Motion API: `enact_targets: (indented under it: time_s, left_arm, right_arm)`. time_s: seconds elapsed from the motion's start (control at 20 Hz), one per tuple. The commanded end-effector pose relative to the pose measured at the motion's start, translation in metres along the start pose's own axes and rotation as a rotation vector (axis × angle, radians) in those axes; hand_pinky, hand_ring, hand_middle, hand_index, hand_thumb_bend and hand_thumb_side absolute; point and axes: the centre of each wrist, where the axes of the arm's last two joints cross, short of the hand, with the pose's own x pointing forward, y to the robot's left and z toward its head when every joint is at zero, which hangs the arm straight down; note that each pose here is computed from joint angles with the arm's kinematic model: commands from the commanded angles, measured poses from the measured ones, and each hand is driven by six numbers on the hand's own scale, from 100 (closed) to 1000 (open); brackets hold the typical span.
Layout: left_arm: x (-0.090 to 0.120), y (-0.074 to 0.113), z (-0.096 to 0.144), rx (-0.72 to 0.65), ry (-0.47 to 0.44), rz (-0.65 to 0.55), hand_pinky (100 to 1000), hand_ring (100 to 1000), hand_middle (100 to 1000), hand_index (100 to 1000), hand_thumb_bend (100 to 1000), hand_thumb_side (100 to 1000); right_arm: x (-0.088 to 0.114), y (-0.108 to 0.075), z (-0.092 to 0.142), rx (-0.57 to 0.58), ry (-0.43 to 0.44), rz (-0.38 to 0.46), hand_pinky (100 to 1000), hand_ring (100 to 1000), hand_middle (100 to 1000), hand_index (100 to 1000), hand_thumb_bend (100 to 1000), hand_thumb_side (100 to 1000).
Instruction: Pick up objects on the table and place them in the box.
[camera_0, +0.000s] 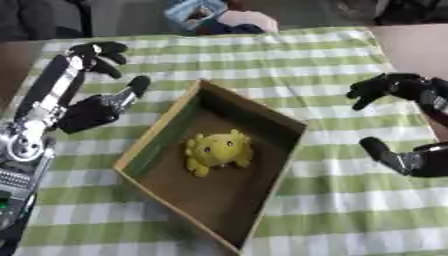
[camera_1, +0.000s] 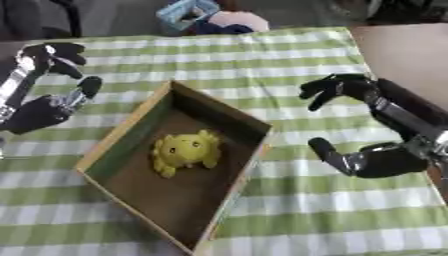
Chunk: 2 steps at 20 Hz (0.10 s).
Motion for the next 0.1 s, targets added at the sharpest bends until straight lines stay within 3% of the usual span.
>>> enact_targets:
  time_s: [0.05, 0.1]
  left_arm:
    - [-0.0022, -0.0039, -0.0005, 0.047, -0.008, 0.030, 788, 640, 671, 844, 432, 624]
    - [-0.0037, -0.0063, -0.0005, 0.058, -0.007, 0.036, 788, 640, 671, 844, 432, 623]
  right_arm:
    - [0.0045, -0.0141, 0.0014, -0.013, -0.004, 0.055, 819, 726, 785, 918, 210, 284]
    - [0.0045, -0.0143, 0.0013, -0.014, -0.004, 0.056, 819, 726, 785, 918, 210, 284]
